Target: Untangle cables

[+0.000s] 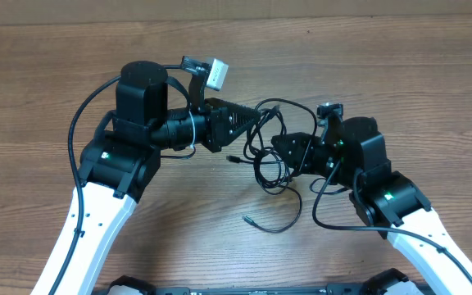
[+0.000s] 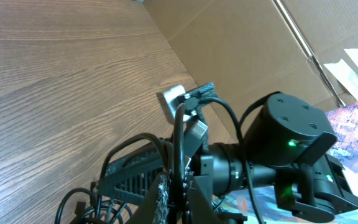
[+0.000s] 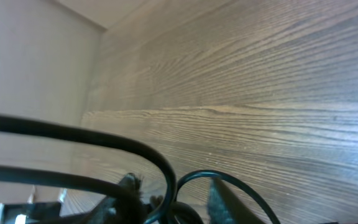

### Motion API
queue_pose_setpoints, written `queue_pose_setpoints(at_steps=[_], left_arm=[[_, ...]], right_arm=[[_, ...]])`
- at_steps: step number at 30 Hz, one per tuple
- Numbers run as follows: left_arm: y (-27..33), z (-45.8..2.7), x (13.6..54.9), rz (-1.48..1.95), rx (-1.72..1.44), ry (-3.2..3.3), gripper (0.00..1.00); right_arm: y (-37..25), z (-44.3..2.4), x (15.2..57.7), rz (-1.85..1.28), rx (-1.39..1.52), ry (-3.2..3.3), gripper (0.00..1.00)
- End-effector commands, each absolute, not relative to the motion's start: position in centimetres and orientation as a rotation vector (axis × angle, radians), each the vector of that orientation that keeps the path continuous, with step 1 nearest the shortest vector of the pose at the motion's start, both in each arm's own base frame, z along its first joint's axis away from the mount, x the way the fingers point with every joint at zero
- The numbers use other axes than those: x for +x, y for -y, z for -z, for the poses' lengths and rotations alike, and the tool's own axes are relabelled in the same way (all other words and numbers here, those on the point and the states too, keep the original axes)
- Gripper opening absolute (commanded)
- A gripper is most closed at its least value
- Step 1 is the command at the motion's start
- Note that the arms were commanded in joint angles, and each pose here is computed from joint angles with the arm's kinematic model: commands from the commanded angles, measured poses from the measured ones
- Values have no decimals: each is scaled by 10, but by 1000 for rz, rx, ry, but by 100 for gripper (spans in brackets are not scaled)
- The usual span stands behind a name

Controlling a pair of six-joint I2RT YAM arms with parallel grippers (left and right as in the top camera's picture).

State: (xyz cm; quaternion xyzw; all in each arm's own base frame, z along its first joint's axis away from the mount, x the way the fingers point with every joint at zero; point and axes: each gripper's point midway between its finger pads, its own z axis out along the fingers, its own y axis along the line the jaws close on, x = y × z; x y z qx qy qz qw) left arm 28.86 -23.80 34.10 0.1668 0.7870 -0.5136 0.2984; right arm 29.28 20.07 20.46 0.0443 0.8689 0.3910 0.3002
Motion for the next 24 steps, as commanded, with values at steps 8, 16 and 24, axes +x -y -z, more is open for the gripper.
queue_pose_setpoints(at_steps=[8, 16, 24], left_arm=[[240, -356, 284, 1409, 475, -2051, 4], [241, -357, 280, 1429, 490, -2047, 4], [244, -360, 273, 1479, 528, -2037, 4]], right_arm=[[-200, -199, 298, -1005, 139, -2329, 21], [-197, -198, 300, -984, 151, -2327, 21], [-192, -197, 304, -945, 174, -2318, 22]])
